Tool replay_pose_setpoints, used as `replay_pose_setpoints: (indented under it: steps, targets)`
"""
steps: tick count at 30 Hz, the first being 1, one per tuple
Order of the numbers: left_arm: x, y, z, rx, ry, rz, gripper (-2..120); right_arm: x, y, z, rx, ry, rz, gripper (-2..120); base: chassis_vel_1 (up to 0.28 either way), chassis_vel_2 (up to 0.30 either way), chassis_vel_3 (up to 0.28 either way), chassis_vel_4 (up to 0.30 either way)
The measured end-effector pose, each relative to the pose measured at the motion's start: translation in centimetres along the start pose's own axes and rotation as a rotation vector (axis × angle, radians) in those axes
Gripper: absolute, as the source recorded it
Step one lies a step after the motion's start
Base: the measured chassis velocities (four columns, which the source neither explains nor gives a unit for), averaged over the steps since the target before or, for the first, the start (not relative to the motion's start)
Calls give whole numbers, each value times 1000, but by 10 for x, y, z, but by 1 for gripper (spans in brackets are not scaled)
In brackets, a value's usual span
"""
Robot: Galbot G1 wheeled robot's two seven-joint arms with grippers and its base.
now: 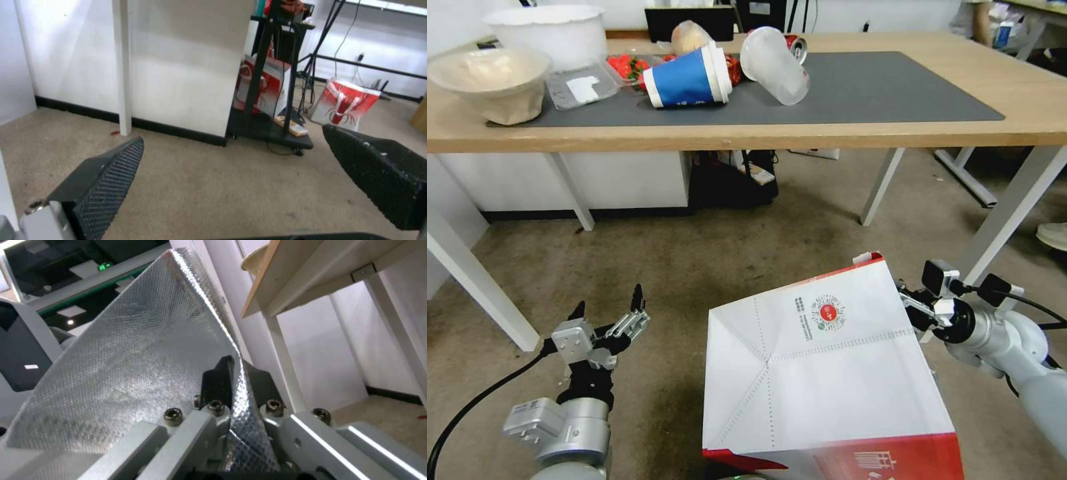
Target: Pick up the food delivery bag from the floor and place it on the table.
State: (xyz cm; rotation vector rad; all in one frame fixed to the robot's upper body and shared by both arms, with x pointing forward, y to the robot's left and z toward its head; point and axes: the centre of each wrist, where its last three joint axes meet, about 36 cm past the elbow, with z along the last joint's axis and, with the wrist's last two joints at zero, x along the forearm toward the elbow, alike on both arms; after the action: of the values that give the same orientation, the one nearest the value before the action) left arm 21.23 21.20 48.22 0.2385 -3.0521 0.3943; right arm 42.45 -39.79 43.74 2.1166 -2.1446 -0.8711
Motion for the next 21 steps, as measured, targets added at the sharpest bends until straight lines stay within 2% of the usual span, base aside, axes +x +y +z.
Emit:
replay_pose_setpoints:
  steps: [21]
  targets:
    - [4,-3,-2,37,-13,-11,100,-3,5,5,9,18,-1,0,0,0,0,0]
